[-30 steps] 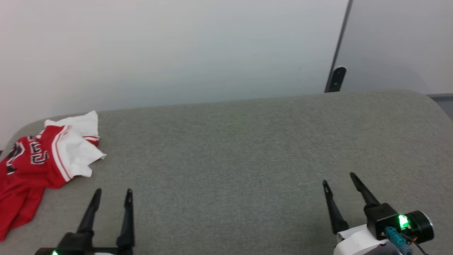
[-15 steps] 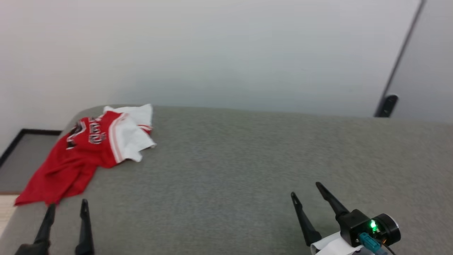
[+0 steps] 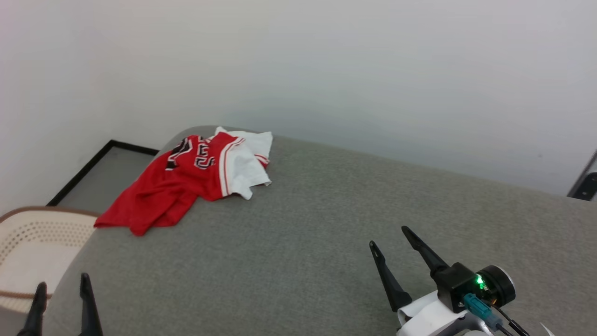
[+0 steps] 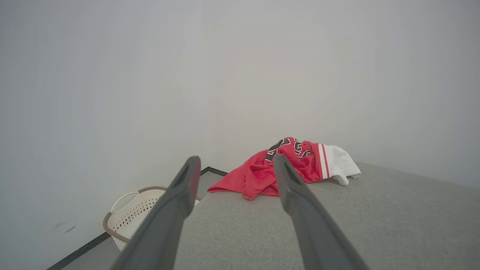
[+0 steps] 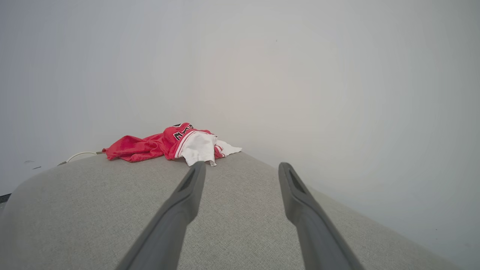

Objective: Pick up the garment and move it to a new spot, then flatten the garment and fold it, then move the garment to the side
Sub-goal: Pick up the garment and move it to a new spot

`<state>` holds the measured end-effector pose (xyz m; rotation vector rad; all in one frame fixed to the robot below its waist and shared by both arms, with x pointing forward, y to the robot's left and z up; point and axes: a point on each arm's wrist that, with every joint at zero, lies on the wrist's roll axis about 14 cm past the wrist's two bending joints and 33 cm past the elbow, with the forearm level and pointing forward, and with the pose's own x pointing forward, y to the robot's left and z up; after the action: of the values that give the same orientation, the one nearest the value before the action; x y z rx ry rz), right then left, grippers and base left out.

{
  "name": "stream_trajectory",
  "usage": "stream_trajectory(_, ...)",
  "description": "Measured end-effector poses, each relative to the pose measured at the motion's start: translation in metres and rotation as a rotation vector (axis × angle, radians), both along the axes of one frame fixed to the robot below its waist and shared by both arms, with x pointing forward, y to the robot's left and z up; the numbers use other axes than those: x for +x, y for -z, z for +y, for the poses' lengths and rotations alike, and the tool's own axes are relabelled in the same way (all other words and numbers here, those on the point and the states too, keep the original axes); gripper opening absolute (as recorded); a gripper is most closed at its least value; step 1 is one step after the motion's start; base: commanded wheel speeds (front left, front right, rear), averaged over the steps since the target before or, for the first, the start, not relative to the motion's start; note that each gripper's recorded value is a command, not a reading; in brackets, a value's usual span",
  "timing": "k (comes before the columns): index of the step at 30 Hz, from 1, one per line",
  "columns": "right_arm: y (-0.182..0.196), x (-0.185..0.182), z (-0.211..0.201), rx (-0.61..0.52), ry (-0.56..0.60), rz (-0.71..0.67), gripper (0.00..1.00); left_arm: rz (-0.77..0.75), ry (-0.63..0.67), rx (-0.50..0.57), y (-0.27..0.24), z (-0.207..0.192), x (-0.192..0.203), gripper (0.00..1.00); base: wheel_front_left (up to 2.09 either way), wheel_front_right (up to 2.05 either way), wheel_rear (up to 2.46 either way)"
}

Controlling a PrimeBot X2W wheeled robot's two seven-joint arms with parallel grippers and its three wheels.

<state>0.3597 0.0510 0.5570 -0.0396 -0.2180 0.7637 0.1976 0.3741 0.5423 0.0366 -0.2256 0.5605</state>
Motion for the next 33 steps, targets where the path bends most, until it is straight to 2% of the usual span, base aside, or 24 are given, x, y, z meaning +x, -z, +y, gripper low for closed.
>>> stream_trajectory(3,0.003,0.003,0.004,-0.012,-0.007,0.002,1.0,-0.006,-0.014,-0.028,0.004,0.0,-0.004,1.0,0.0,0.0,0.0)
stream_trajectory(6,0.005,0.009,0.0,-0.019,0.01,0.003,1.0,-0.002,0.031,-0.069,0.006,-0.005,0.011,1.0,0.0,0.0,0.0)
stream_trajectory(12,0.017,0.016,-0.014,-0.049,0.054,0.009,1.0,0.014,0.206,-0.037,-0.047,-0.006,0.076,1.0,0.0,0.0,0.0)
stream_trajectory(13,0.018,0.017,-0.015,-0.061,0.055,0.001,1.0,0.004,0.222,-0.067,-0.056,-0.002,0.086,1.0,0.0,0.0,0.0)
stream_trajectory(15,0.019,0.019,-0.016,-0.075,0.058,-0.017,1.0,0.055,0.252,-0.043,-0.068,0.005,0.104,1.0,0.0,0.0,0.0)
stream_trajectory(16,0.018,0.022,-0.018,-0.075,0.065,-0.022,1.0,0.05,0.264,-0.077,-0.074,0.01,0.114,1.0,0.0,0.0,0.0)
stream_trajectory(18,0.016,0.027,-0.023,-0.07,0.079,-0.036,1.0,0.084,0.283,-0.039,-0.089,0.018,0.133,1.0,0.0,0.0,0.0)
stream_trajectory(19,0.013,0.031,-0.026,-0.064,0.09,-0.045,1.0,0.081,0.297,-0.065,-0.096,0.021,0.144,1.0,0.0,0.0,0.0)
stream_trajectory(26,0.004,0.059,-0.067,-0.007,0.203,-0.068,1.0,0.267,0.361,-0.154,-0.095,0.029,0.218,1.0,0.0,0.0,0.0)
stream_trajectory(30,0.009,0.073,-0.087,-0.014,0.249,-0.061,1.0,0.44,0.386,-0.219,-0.066,0.024,0.254,1.0,0.0,0.0,0.0)
stream_trajectory(33,0.012,0.081,-0.1,-0.014,0.274,-0.056,1.0,0.542,0.386,-0.227,-0.053,0.024,0.278,1.0,0.0,0.0,0.0)
